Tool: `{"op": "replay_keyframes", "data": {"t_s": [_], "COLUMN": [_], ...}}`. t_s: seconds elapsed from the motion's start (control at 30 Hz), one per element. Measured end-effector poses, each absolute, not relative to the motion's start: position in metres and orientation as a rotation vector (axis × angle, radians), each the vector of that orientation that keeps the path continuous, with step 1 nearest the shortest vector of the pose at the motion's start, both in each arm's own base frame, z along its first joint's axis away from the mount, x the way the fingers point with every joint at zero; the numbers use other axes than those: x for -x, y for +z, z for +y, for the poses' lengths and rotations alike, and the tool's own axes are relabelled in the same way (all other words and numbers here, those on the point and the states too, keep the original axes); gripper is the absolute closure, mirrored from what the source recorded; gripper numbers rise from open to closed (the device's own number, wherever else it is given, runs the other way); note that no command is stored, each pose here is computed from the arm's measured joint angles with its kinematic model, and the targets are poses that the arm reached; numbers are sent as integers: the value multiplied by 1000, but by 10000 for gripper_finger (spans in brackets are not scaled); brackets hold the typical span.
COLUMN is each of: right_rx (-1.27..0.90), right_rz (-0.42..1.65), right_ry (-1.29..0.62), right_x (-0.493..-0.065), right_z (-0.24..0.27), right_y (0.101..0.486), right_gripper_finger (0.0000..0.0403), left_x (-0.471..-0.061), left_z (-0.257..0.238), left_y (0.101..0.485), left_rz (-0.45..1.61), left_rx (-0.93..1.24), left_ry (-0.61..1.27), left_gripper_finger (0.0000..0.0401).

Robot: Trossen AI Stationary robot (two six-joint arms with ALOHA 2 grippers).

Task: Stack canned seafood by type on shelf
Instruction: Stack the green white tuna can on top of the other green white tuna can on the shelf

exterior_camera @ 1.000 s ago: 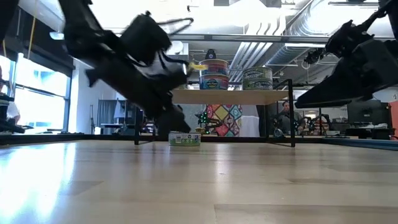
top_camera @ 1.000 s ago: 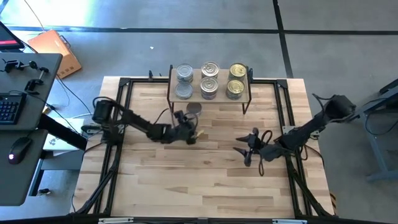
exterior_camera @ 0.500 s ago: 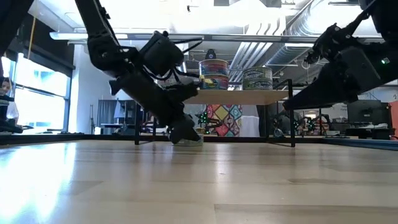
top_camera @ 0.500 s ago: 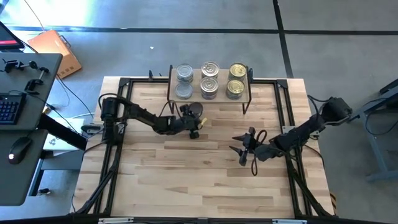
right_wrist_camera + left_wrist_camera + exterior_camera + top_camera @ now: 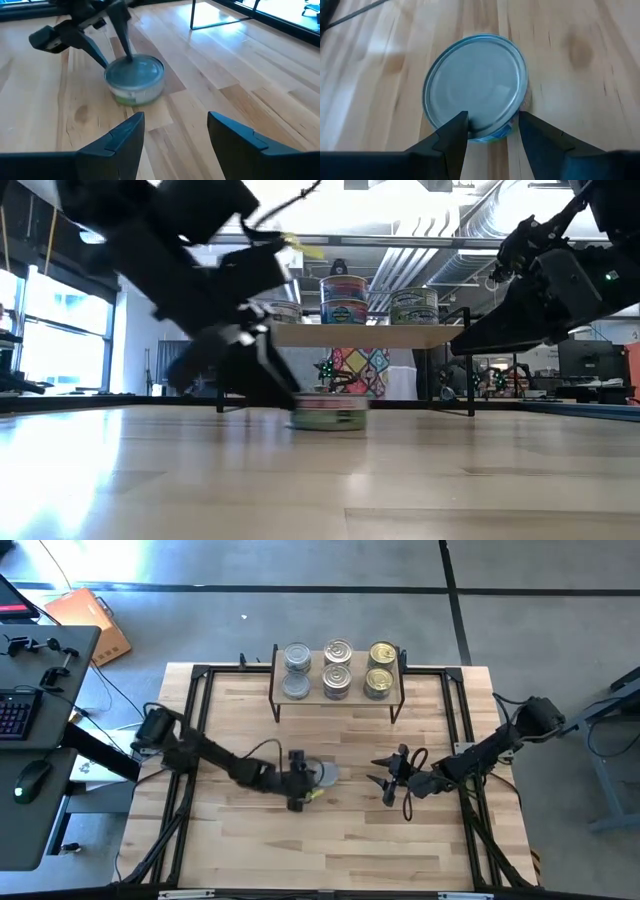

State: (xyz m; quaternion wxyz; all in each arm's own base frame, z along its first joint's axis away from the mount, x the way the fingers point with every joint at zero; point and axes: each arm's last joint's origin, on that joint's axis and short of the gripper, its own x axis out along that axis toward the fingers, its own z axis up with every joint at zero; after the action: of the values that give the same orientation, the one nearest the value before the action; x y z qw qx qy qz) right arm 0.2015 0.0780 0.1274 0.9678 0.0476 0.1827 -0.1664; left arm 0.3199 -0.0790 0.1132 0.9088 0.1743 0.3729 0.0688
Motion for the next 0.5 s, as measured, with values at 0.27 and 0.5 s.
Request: {"op": "replay_keyframes", "data": {"t_s": [0.27,0.5], "right_rx": [-90,-89], "right_rz": [368,366], "right_ry": [-337,-342], "right_x": [-202,-202], "right_z": [78,78], "right_y": [128,128], "right_gripper_finger": [194,194], "left_x": [-305,-313], "left_z": [-109,-113], "left_y": [120,129], "left_rz": [778,655], "left_rx": [-454,-473], "left_ry": [65,80], "left_gripper_finger": [233,233]}}
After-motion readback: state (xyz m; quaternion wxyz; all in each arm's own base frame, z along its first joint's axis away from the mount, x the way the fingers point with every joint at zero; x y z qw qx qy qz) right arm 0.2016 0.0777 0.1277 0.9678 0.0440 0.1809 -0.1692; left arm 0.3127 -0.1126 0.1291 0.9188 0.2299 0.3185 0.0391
